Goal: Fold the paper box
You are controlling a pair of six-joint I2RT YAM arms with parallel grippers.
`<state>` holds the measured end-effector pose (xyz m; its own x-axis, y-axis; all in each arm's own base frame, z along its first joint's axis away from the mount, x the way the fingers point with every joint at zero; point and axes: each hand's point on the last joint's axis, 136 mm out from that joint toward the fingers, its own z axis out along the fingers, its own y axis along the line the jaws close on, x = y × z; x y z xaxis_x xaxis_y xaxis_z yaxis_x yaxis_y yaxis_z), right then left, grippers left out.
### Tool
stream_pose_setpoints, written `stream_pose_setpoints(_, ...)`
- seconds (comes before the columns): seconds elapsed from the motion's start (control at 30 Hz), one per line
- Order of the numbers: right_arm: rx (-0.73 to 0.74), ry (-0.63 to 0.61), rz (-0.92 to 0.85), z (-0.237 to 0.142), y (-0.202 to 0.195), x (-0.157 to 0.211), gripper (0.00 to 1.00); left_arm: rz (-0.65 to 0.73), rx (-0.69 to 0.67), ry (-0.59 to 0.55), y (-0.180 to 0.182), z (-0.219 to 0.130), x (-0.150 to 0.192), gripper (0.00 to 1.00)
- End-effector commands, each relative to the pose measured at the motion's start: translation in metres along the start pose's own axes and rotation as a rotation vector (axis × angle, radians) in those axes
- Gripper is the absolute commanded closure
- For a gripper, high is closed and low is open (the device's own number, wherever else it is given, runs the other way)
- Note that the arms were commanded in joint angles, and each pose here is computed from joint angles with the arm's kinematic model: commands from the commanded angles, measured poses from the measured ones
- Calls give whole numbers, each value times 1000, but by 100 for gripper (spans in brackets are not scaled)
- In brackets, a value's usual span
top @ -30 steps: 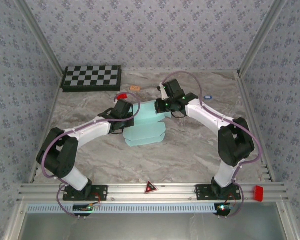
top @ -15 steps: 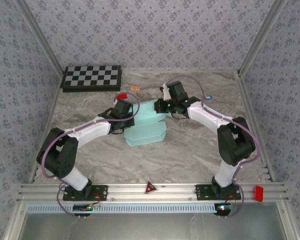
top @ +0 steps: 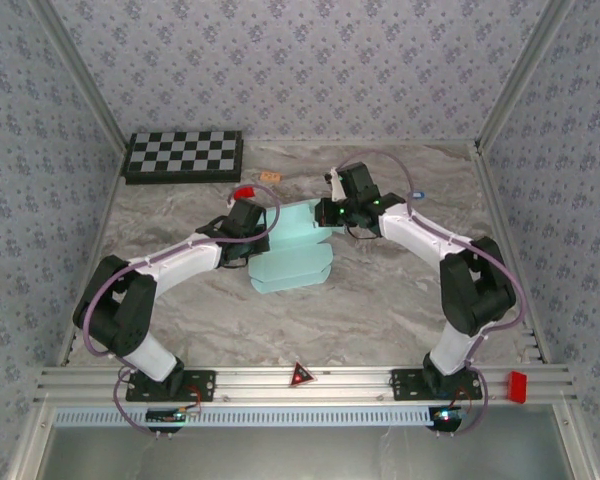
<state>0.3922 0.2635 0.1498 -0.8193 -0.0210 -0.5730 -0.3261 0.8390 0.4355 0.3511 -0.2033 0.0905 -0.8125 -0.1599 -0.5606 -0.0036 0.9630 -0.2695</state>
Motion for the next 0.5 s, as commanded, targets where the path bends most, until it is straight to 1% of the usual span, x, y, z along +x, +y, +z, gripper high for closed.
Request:
stream_pose_setpoints(0.0,134,19,-64,-18,-14,-1,98,-1,50,-48,-14,-10,-20,100)
stream_pose_setpoints(0.47,296,131,-129,-19,-29,21,99,0,46,-52,-12,-11,-21,100)
